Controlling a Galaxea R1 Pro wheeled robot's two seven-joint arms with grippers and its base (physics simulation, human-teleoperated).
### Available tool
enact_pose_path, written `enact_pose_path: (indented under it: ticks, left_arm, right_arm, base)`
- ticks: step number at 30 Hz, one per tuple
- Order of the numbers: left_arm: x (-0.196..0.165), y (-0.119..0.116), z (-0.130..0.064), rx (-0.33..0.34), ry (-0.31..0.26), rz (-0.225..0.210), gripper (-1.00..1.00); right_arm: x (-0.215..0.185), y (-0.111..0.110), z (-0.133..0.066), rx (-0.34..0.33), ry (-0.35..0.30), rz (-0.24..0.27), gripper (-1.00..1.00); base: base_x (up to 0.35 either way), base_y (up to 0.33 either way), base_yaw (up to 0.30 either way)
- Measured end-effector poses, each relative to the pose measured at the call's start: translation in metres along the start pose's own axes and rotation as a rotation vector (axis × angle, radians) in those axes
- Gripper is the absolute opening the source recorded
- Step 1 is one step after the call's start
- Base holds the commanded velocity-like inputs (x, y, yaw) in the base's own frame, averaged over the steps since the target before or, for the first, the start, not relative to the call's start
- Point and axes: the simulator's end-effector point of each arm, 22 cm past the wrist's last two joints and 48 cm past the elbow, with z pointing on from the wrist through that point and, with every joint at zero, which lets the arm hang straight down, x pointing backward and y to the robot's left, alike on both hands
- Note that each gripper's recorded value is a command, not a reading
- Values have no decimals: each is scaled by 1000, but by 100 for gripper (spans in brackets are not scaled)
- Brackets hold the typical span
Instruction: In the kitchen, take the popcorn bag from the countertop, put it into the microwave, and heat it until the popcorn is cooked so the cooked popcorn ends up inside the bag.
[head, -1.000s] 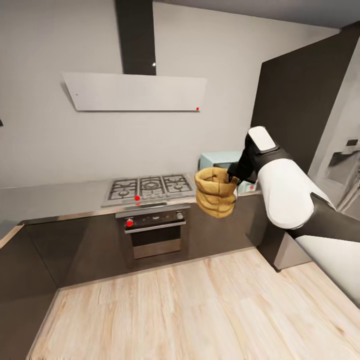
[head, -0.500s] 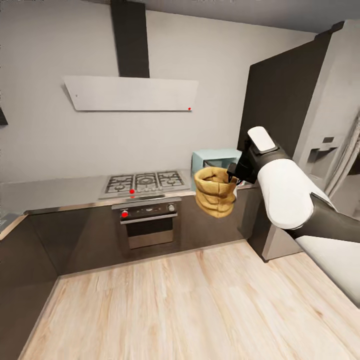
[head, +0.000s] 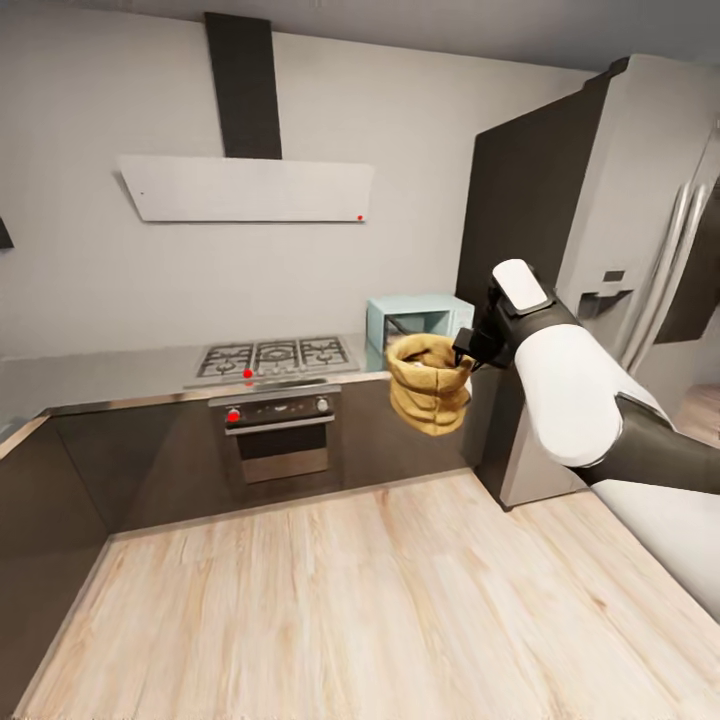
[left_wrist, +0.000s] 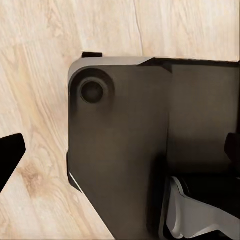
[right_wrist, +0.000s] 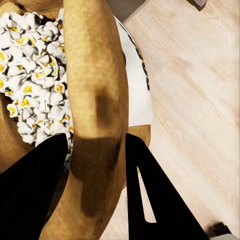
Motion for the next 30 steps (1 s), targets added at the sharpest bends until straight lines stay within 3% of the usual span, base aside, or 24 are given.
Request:
enact_pose_path:
  ticks: [13, 18, 23, 30]
  left_arm:
    - [-1, 0, 0, 0, -1, -1, 100]
    - [-5, 2, 0, -4, -7, -20, 100]
    - [-7, 2, 0, -4, -10, -27, 100]
    - [-7, 1, 0, -3, -10, -28, 100]
  right_arm:
    - [3, -2, 5, -6, 8, 4, -100]
    - [2, -9, 16, -11, -9, -21, -100]
    - [-9, -27, 24, -25, -25, -14, -100]
    - [-7, -21, 29, -60, -24, -24, -100]
  base:
    - [-183, -296, 0]
    - [77, -341, 0]
    - [141, -342, 0]
    - [159, -340, 0]
